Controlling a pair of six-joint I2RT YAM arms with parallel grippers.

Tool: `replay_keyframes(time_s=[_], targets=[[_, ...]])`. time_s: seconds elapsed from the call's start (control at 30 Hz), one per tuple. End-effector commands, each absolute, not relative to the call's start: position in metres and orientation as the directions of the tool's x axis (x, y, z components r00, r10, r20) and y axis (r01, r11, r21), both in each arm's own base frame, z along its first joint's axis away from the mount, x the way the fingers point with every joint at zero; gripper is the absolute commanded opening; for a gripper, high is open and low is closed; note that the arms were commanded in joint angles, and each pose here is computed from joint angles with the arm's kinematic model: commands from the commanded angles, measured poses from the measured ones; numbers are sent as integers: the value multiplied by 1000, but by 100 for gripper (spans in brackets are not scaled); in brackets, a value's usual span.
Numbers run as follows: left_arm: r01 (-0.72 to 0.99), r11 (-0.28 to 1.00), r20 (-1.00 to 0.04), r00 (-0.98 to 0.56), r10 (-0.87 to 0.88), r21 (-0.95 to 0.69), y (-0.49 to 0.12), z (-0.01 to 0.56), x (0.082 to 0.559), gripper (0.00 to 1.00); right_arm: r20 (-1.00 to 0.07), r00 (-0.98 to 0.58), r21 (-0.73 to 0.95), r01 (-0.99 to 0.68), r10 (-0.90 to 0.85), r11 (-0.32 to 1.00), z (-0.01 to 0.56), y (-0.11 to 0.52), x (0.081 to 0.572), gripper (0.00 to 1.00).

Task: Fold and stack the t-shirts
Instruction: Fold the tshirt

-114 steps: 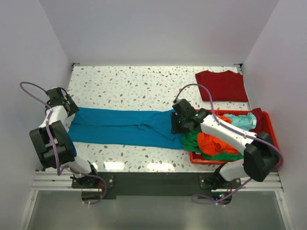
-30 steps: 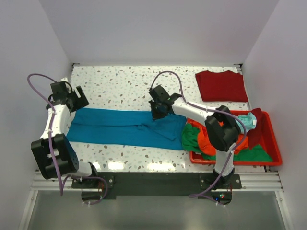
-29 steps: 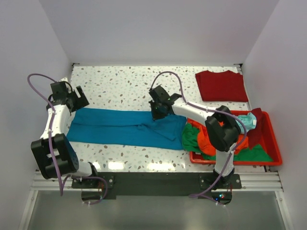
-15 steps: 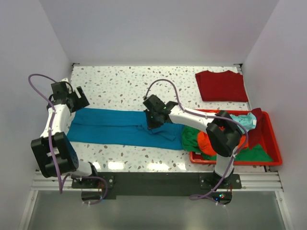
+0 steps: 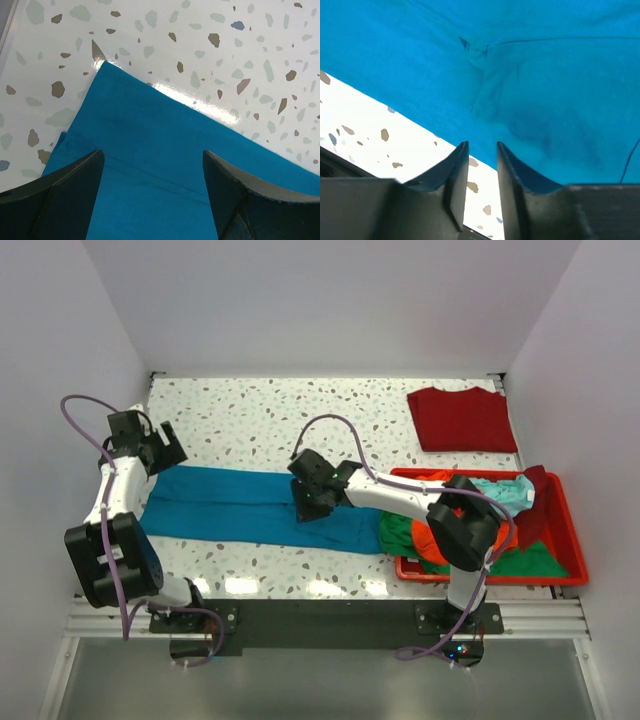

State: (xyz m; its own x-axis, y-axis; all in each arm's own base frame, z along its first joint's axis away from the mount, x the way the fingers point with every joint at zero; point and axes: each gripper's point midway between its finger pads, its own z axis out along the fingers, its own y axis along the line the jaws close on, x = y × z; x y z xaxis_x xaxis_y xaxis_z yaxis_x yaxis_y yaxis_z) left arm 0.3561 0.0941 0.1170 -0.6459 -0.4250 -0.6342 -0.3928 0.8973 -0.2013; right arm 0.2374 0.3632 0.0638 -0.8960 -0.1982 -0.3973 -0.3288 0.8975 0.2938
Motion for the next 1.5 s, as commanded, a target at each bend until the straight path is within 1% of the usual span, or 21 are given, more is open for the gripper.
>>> replay_keyframes(time_s=[0.0,0.1,0.23,0.4,0.57,0.63,0.7,0.83,0.9,1.13,1.47], targets=[[-373,907,-655,-639,-404,-196,95,120,362,85,-412,-892,320,-332,-186,887,78,374,238,43],[-376,906,-651,-642,-405,-193,95,118,362,85,-424,-887,329,-338,-183,882,85,377,239,54],[-380,908,-650,-647,-399,-180,96,116,363,85,-449,-878,306,-324,-165,895,100,365,247,58],[-311,934,-645,-679,-350,-178,66,112,375,85,-466,-883,289,-213,-57,933,102,319,281,58],[-285,922,-623,-679,-387,-263,48,100,390,85,-509,-860,250,-112,32,962,103,258,333,56],[-285,918,-610,-686,-397,-276,47,93,398,85,-530,-846,246,-79,66,966,107,237,356,52],[-287,916,-594,-698,-401,-281,47,85,401,86,-530,-844,235,-56,80,970,102,224,369,49],[-302,911,-564,-716,-411,-282,49,68,408,86,-520,-846,242,-18,114,970,93,199,395,48],[-307,909,-566,-711,-416,-282,50,65,411,87,-506,-855,231,-4,117,973,84,192,401,48],[-345,898,-525,-728,-441,-275,59,43,406,87,-462,-878,222,23,126,975,57,178,401,49],[-372,888,-515,-723,-460,-271,73,36,394,88,-414,-896,276,45,162,960,51,182,391,42]])
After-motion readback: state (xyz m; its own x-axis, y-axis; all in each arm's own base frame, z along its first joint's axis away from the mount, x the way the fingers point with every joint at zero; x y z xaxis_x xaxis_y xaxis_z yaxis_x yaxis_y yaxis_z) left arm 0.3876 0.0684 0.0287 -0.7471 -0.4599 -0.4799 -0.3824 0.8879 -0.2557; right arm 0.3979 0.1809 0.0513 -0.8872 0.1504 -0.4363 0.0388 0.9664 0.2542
